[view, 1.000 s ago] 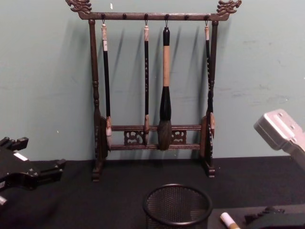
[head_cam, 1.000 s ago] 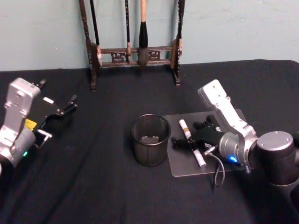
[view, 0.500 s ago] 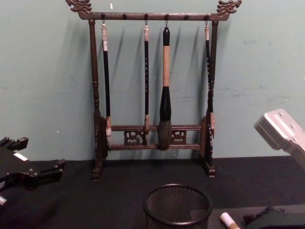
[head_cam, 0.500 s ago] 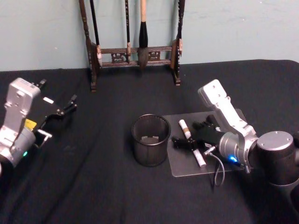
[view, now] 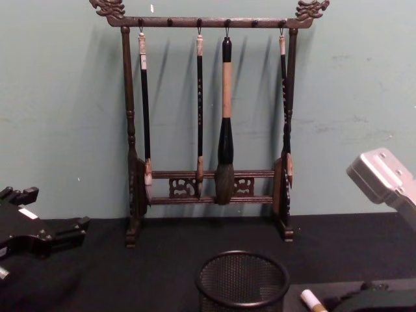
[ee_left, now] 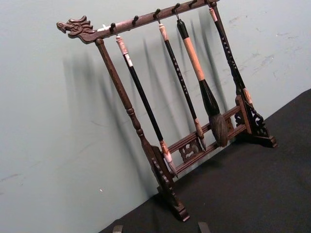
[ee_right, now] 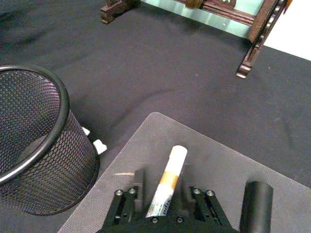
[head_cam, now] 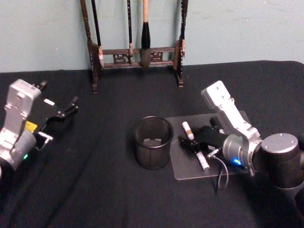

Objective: Pick up the water-based marker from the table and place it into the pen holder.

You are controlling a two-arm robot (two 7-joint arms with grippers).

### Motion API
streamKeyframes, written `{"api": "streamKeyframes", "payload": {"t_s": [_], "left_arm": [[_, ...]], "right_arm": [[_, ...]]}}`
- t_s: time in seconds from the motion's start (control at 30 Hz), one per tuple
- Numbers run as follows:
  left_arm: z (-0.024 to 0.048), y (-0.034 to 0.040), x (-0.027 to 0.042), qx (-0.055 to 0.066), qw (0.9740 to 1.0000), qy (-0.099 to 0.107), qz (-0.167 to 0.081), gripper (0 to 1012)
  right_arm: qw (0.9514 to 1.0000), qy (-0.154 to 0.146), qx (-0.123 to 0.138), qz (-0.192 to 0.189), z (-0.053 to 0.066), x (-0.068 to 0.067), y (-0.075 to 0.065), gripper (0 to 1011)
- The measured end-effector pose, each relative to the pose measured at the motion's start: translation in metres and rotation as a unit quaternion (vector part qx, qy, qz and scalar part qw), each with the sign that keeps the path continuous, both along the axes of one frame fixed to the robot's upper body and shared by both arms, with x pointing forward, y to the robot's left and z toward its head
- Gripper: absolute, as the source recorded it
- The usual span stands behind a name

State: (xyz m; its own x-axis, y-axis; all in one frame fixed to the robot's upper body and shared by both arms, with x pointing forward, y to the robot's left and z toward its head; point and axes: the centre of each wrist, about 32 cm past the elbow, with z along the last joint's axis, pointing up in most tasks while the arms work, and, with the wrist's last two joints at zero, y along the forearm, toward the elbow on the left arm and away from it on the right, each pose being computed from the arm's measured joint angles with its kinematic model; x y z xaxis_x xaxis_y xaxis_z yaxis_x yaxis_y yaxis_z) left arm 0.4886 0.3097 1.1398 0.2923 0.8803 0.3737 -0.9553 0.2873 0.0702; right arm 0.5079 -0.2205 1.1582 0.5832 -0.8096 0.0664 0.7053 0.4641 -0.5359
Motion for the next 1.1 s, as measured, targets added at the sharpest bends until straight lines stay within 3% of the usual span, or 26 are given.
{"api": "streamKeyframes", "payload": {"t_s": [0.37,0.67,0.87,1.1], "left_arm": [[0.0000,0.0000,0.0000,0.000,1.0000,0.000,0.000,1001],[0.0000,0.0000,0.0000,0.000,1.0000,0.000,0.000,1001],[0.0000,0.0000,0.0000,0.000,1.0000,0.000,0.000,1001],[0.0000,0.0000,0.0000,0.000,1.0000,0.000,0.000,1001]], "right_arm": [[1.0000,0.000,0.001,0.000,0.0000,0.0000,0.0000,188],[1.0000,-0.005,0.005,0.000,0.0003,-0.0007,-0.0010,182],[0.9985,-0.042,0.036,0.000,0.0048,-0.0029,-0.0043,181],[0.9907,-0.105,0.086,0.003,0.0098,-0.0075,-0.0086,181]]}}
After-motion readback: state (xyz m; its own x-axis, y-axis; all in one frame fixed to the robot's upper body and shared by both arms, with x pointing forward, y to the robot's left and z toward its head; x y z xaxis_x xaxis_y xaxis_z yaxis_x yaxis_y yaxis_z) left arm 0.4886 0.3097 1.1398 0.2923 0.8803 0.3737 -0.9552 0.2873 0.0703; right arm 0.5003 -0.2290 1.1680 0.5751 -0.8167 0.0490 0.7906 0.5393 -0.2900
